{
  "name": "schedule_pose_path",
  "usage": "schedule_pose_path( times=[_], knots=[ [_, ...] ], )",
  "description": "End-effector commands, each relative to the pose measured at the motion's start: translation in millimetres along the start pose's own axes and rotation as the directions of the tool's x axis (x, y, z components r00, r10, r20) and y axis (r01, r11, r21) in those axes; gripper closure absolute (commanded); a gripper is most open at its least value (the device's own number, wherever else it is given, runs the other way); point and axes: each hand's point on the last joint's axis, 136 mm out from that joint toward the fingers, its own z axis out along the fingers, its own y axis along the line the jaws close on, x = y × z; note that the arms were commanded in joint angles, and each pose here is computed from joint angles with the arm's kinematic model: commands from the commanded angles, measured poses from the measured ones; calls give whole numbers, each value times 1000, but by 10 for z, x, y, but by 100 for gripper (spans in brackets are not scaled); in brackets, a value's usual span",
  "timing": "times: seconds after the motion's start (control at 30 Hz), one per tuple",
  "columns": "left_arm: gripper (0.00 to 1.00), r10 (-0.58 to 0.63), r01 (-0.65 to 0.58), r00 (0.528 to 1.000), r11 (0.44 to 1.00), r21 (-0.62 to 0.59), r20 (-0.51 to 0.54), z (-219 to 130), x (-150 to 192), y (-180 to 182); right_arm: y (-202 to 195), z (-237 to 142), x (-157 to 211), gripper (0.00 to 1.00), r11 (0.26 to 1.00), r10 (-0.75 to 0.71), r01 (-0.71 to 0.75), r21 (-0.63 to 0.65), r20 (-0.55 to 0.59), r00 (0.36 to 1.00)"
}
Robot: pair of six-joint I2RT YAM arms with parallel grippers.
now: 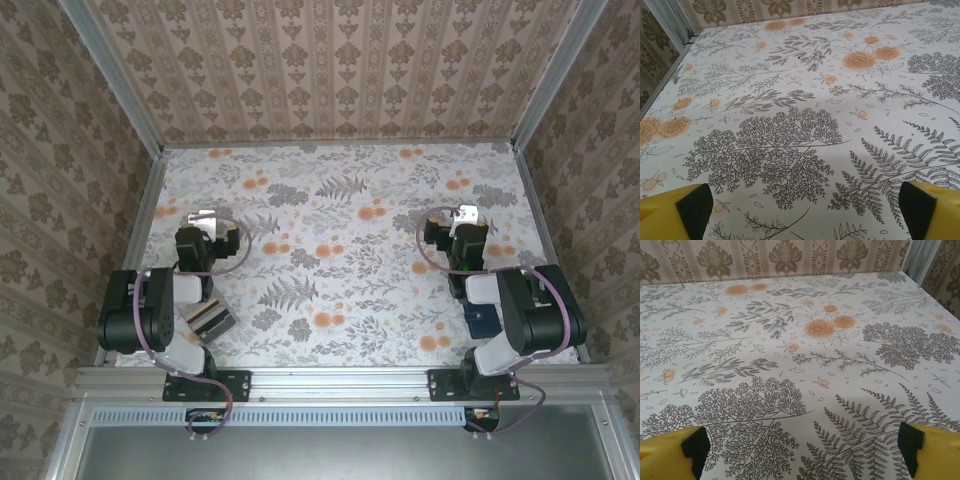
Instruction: Put the credit cards into the card holder
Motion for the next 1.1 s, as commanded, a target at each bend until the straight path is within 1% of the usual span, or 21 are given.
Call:
schedule_pose_path(
  times=[0.0, 0.4, 0.57, 0.83, 0.9, 0.97, 1.03, 1.07],
  knots=[
    [0, -11, 11, 1000, 1000, 9, 25, 14, -115, 4, 1, 4, -59, 0, 1000, 18, -18, 1, 18, 1000],
    [0, -12, 12, 1000, 1000, 9, 26, 14, -117, 2, 10, 0, -63, 0, 1000, 13, -13, -1, 20, 1000],
    [0, -12, 12, 1000, 1000, 8, 24, 14, -113, 5, 220, 0, -60, 0, 993, -39, 40, -107, 11, 999],
    [0, -14, 14, 1000, 1000, -6, 25, 12, -113, 26, 217, 21, -51, 0, 991, -27, 26, -130, -4, 1000],
    [0, -18, 19, 999, 999, -42, 31, -20, -175, 86, 217, 24, -52, 0, 991, -26, 25, -133, -6, 1000],
    [0, -37, 35, 999, 997, -64, -31, -91, -307, 129, 147, -26, -183, 0, 995, -7, 8, -99, 14, 1000],
    [0, -82, 72, 990, 993, -91, -114, -220, -463, 166, 171, -148, -429, 0, 993, -17, 18, -120, 5, 1000],
    [0, -88, 78, 988, 993, -84, -124, -277, -543, 149, 164, -189, -544, 0, 993, -10, 9, -117, -2, 1000]
  ],
)
